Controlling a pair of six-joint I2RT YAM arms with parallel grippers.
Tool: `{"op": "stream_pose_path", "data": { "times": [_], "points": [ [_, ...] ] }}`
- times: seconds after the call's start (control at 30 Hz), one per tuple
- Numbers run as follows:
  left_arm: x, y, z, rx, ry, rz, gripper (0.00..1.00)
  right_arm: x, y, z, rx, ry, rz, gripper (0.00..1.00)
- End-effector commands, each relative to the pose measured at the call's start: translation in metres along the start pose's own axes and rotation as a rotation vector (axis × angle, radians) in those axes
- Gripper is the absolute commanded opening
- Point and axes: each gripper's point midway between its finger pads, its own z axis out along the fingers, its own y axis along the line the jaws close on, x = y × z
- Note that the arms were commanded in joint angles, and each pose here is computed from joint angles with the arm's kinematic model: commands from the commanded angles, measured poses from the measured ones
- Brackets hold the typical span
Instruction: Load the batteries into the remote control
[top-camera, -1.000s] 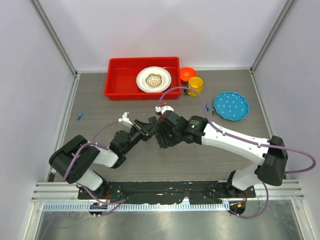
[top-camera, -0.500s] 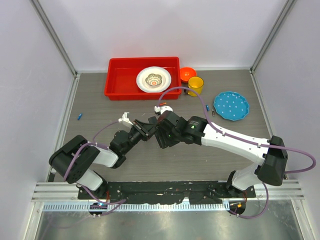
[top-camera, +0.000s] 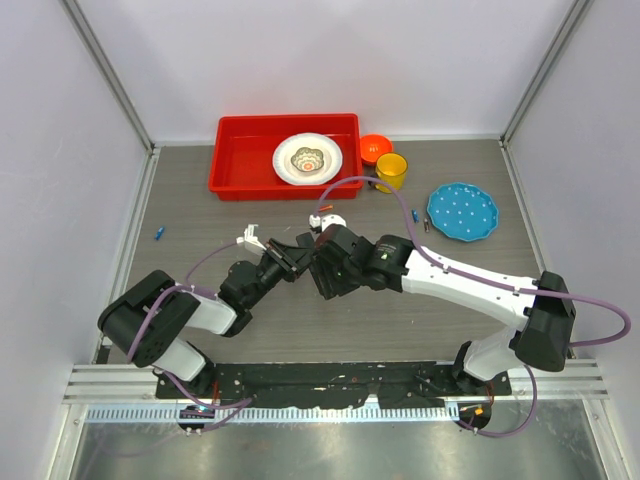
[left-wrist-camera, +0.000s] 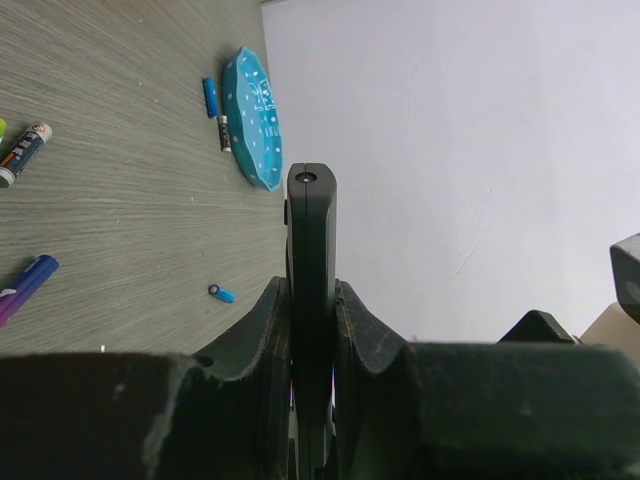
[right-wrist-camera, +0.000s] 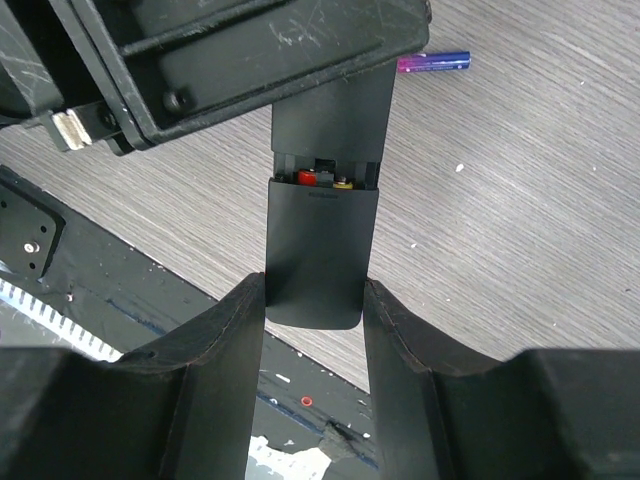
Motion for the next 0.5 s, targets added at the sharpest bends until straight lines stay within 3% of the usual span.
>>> {"op": "stream_pose_path", "data": {
  "times": [0.0, 0.47],
  "points": [
    [-0.0160, -0.0688, -0.0078, 0.270, -0.072, 0.017, 0.00, -0.0026, 0.0020, 0.0035, 0.004, -0.023, 0.011, 0.01],
    [-0.0155, -0.0719, -0.0082, 0.279, -0.067, 0.014, 0.00, -0.0016, 0.0071, 0.0077, -0.019, -0.023, 0.021, 0.01]
  ]
}}
